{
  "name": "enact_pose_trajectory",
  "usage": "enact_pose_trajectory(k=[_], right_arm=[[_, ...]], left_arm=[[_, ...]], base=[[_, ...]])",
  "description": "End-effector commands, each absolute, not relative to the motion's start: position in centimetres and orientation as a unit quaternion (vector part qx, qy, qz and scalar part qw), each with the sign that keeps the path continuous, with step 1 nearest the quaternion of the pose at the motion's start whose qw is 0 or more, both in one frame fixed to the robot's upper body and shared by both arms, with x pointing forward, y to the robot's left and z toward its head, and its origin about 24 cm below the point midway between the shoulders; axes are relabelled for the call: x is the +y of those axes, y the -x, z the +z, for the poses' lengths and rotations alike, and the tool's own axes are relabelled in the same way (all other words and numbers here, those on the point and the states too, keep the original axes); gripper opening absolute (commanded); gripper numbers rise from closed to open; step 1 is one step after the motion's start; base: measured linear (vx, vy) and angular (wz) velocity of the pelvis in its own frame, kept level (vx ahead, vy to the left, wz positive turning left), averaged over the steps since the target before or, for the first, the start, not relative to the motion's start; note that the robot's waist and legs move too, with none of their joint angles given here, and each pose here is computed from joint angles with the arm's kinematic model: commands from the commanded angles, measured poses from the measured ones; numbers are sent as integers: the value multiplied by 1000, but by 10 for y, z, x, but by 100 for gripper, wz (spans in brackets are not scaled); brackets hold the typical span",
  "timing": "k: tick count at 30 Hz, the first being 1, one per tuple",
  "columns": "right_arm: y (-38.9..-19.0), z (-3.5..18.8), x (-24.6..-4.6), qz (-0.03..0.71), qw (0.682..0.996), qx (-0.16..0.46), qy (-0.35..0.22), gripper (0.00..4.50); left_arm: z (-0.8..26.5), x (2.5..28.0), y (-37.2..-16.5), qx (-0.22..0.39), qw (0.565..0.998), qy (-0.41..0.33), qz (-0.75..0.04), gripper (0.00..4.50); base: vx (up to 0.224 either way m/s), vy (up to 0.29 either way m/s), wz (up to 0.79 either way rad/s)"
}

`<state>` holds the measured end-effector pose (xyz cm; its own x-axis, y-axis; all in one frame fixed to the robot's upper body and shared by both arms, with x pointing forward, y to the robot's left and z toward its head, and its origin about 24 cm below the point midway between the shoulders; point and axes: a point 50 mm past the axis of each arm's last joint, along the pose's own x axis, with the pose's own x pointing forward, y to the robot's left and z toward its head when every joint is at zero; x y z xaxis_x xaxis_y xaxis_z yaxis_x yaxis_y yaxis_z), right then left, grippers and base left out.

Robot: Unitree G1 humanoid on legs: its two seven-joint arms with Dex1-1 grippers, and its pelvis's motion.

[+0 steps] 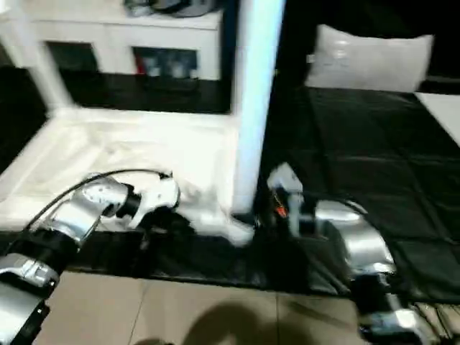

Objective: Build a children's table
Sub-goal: Rotate leg to tighten

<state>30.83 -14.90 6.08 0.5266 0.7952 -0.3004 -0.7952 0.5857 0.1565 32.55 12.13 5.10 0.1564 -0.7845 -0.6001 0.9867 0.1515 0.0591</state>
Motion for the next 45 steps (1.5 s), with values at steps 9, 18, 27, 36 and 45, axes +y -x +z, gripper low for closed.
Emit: enact_pose_trajectory(k=[9,18,27,36,45], right_arm=[[-330,63,-117,319,936,143,-31,267],[-320,68,-131,372,922,108,-28,356],[-311,78,-171,449,886,106,32,423],[-296,83,-191,588,787,158,94,441],[-290,82,-187,655,734,172,58,359]], left_arm=[[53,62,-329,188,772,-206,-571,0],[49,81,-330,196,762,-246,-566,0],[46,102,-324,203,714,-283,-607,0],[41,113,-306,204,597,-326,-704,0],[43,118,-300,211,539,-342,-740,0]], base=[[0,0,0],[0,0,0],[0,0,0],[0,0,0],[0,0,0]])
